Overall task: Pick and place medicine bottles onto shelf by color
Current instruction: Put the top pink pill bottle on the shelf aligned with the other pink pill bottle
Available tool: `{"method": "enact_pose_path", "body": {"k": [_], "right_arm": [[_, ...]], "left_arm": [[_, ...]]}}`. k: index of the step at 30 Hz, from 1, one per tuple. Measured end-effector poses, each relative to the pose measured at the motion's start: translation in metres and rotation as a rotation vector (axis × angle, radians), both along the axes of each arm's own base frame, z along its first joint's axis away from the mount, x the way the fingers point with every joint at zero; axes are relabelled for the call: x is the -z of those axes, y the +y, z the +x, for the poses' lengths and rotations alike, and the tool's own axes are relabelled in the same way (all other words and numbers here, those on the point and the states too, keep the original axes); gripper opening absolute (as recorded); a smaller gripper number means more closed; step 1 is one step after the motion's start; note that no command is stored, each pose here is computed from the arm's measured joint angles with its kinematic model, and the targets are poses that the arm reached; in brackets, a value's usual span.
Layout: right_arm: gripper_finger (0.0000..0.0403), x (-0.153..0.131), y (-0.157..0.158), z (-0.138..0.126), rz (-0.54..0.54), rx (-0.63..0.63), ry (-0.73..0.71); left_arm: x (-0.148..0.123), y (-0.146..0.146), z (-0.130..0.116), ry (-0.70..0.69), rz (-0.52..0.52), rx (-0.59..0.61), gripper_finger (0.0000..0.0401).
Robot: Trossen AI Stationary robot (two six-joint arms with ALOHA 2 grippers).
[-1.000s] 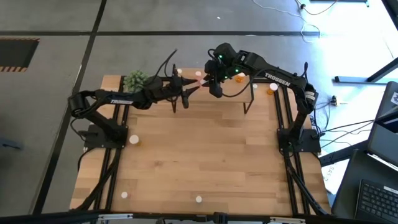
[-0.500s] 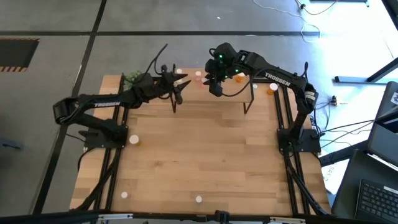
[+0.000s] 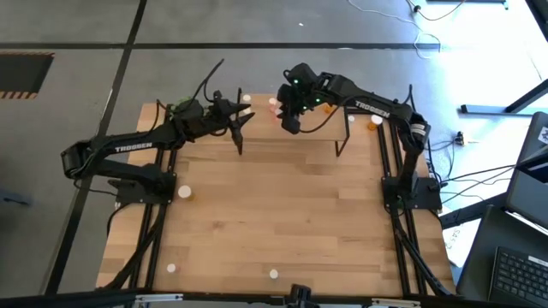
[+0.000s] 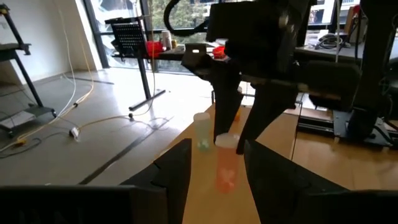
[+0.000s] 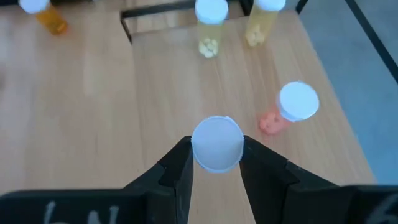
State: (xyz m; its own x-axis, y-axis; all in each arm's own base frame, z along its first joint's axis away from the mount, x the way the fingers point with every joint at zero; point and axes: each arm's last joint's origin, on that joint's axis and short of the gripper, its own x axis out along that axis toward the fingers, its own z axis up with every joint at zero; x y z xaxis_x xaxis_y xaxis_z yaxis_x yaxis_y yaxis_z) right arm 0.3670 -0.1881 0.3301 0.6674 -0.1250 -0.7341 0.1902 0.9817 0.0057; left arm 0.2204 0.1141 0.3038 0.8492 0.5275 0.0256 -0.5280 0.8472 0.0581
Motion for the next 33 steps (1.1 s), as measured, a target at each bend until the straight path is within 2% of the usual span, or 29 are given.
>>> {"method": "enact_pose_path", "body": {"k": [11, 14, 33], "right_arm": [[0.0119, 0.020, -0.007, 0.014, 0.002, 0.003, 0.017], [0.0119, 0.024, -0.010, 0.015, -0.036, 0.035, 0.040], [0.0119, 0.024, -0.009, 0.016, -0.035, 0.038, 0.038]], "left_arm": [[0.000, -0.002, 0.001, -0.002, -0.006, 0.013, 0.0142], [0.000, -0.004, 0.002, -0.002, -0.006, 0.024, 0.0142], [0.000, -0.007, 0.004, -0.002, -0.005, 0.037, 0.0142]]}}
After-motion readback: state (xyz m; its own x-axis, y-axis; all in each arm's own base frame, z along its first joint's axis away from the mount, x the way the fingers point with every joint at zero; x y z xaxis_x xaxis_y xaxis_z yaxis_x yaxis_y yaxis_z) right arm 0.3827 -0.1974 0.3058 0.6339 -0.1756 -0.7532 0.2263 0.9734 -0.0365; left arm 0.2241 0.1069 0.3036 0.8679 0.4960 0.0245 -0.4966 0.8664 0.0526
